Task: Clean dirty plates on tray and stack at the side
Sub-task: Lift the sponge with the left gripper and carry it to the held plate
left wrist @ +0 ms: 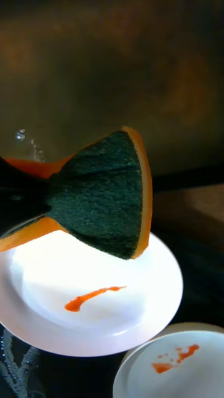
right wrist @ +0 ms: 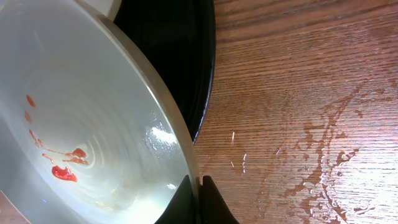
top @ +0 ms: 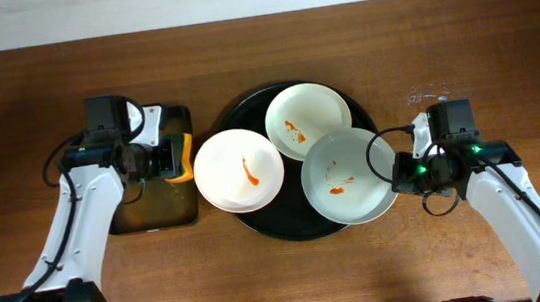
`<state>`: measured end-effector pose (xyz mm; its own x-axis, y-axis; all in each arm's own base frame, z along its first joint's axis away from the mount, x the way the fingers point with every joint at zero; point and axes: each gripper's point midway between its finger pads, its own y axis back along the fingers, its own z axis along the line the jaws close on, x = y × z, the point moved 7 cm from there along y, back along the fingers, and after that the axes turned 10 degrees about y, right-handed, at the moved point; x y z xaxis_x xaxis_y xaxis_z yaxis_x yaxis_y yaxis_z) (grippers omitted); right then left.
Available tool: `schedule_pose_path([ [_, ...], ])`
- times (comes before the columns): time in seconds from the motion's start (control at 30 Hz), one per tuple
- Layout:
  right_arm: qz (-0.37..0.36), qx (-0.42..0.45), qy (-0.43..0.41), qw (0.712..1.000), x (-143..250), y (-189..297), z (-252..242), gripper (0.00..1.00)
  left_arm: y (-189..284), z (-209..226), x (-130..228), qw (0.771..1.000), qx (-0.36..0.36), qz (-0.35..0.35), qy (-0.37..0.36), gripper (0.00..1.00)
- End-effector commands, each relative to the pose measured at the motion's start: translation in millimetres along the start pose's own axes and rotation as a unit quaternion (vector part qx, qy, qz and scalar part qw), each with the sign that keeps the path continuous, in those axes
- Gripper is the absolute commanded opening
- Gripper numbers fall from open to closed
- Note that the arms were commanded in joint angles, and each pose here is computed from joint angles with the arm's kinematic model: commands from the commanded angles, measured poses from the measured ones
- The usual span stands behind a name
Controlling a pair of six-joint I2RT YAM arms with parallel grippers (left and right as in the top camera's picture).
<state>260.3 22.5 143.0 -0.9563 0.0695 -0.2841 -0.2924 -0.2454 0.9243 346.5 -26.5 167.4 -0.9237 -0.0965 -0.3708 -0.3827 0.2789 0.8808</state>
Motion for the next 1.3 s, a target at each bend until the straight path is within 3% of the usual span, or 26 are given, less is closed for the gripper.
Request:
schedule_pose_path([
  [0.0,-0.016,0.0,0.003,1.0,-6.9,7.1,1.3,0.04,8.1,-12.8,-10.2,0.998,0.022,-0.027,-0.044,0.0],
  [0.3,-0.016,0.0,0.003,1.0,-6.8,7.1,1.3,0.04,10.2,-27.8,-15.0,0.994,0.094,-0.038,-0.034,0.0],
  [0.4,-0.016,0.0,0.003,1.0,-6.9,7.1,1.3,0.04,20.3,-57.2,-12.3,0.969,0.245,-0.022,-0.022,0.0],
  [0.83,-0.016,0.0,0.003,1.0,-6.9,7.1,1.3,0.04,37.0,-80.0,-13.1,0.927,0.375,-0.009,-0.013,0.0],
  [1.03,-0.016,0.0,0.003,1.0,-6.9,7.1,1.3,0.04,37.5,-81.7,-13.9,0.925,0.379,-0.009,-0.011,0.0],
  [1.1,-0.015,0.0,0.003,1.0,-6.8,7.1,1.4,0.04,35.6,-90.4,-15.1,0.925,0.378,-0.015,-0.03,0.0],
  [1.27,-0.007,0.0,0.001,1.0,-3.6,6.8,1.2,0.04,10.9,-146.6,-3.0,0.946,0.299,-0.032,-0.121,0.0],
])
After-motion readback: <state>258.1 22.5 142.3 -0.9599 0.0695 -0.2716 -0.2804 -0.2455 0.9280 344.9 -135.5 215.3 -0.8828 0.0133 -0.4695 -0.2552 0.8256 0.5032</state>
